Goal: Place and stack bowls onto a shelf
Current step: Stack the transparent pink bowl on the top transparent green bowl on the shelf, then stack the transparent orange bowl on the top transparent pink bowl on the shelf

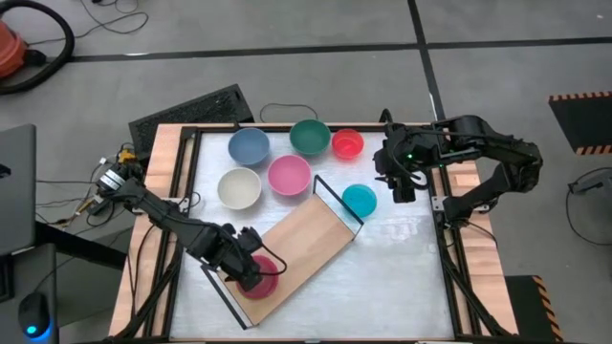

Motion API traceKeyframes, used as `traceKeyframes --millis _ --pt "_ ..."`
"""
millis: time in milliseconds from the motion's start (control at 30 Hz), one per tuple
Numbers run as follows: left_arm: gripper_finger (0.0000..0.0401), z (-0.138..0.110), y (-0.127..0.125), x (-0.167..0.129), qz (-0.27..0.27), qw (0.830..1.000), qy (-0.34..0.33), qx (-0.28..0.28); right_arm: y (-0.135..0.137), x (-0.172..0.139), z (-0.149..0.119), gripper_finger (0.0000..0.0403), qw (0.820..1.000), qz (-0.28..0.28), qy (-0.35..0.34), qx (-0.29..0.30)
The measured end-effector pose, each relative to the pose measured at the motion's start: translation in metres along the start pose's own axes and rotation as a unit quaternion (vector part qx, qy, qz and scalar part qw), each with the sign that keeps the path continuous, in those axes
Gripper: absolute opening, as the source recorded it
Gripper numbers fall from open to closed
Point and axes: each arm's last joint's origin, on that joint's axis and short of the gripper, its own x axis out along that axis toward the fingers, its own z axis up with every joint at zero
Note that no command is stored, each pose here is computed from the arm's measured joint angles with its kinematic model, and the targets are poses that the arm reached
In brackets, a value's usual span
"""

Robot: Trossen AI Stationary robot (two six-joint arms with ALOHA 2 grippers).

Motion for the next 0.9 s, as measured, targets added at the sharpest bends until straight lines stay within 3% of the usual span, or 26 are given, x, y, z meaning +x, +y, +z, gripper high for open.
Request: traceKeyframes --millis 433,700,900 --pt "0.0009 0.0005 -0.0008 0.0002 -0.003 1.000 -0.005 0.018 0.0001 0.0000 -0.0005 0.0249 1.000 0.000 0.002 -0.001" --pt "0.0092 -0.0005 -0.0012 0.0002 -0.011 0.999 0.012 0.048 0.0003 0.0000 -0.0014 0.0249 1.000 0.002 0.007 -0.008" --pt "0.0139 0.0038 0.0028 -0.0044 -0.018 0.999 0.012 0.032 -0.0011 0.0003 -0.0017 0.0249 1.000 0.000 0.008 -0.011"
